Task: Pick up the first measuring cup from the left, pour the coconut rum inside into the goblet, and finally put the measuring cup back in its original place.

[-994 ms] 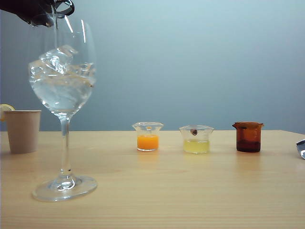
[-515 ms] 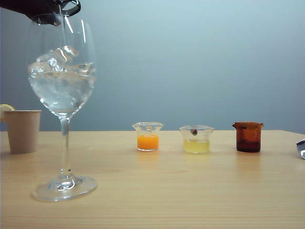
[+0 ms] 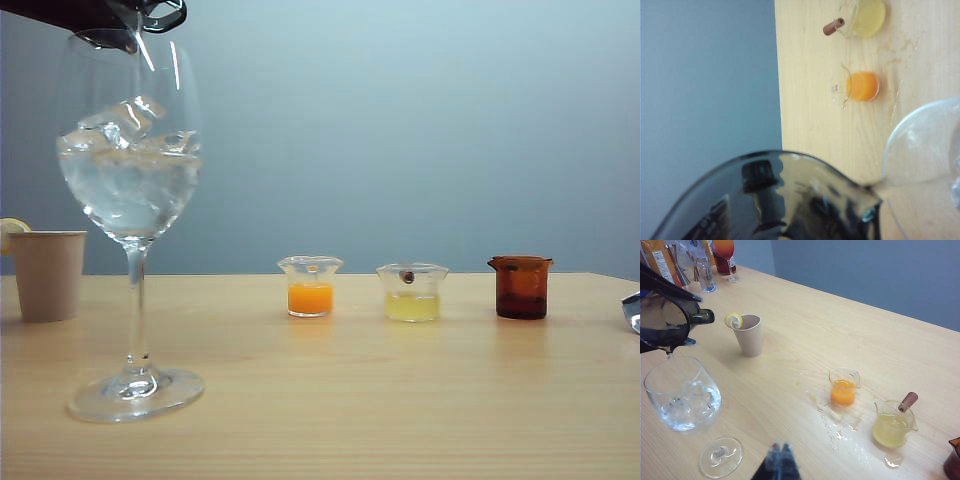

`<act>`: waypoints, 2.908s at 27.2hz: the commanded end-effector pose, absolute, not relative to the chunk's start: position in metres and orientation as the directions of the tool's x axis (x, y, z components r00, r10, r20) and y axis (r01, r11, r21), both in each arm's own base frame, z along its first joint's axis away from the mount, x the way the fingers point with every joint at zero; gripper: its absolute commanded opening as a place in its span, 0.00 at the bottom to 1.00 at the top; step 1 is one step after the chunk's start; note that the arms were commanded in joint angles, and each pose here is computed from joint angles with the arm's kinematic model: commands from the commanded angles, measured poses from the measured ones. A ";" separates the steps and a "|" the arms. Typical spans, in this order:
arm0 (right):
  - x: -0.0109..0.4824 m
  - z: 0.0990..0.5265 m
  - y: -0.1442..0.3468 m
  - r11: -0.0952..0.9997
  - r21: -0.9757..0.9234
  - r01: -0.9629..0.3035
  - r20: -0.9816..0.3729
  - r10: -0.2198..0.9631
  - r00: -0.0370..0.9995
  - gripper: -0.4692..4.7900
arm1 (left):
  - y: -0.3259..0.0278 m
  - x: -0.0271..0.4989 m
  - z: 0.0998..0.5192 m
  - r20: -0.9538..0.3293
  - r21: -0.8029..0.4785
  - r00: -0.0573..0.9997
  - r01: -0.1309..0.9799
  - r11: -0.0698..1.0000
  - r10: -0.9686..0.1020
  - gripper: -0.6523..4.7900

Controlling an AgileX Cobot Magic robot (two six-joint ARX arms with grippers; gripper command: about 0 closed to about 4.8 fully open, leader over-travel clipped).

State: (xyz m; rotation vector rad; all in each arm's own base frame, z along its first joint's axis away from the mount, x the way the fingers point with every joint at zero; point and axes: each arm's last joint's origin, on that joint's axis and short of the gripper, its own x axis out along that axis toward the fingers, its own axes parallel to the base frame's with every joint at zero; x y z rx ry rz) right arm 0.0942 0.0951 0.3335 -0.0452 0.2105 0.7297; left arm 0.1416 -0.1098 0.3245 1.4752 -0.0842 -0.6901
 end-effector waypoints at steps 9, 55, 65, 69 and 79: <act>0.094 0.336 0.095 0.744 0.030 -0.667 -0.191 0.660 0.727 0.08 | -0.110 0.142 0.330 -0.314 0.948 0.825 0.297 -0.111 -0.470 0.11; 0.090 0.339 0.091 0.728 0.014 -0.685 -0.160 0.678 0.718 0.08 | -0.110 0.143 0.334 -0.282 0.940 0.847 0.149 -0.307 -0.451 0.11; 0.090 0.339 0.091 0.729 0.014 -0.685 -0.160 0.678 0.718 0.08 | -0.110 0.143 0.334 -0.280 0.940 0.847 0.146 -0.309 -0.451 0.11; 0.090 0.339 0.091 0.729 0.014 -0.685 -0.161 0.678 0.718 0.08 | -0.110 0.143 0.334 -0.280 0.940 0.847 0.146 -0.309 -0.451 0.11; 0.090 0.339 0.091 0.729 0.014 -0.685 -0.161 0.678 0.718 0.08 | -0.111 0.144 0.341 -0.216 0.971 0.857 0.237 -0.014 -0.468 0.11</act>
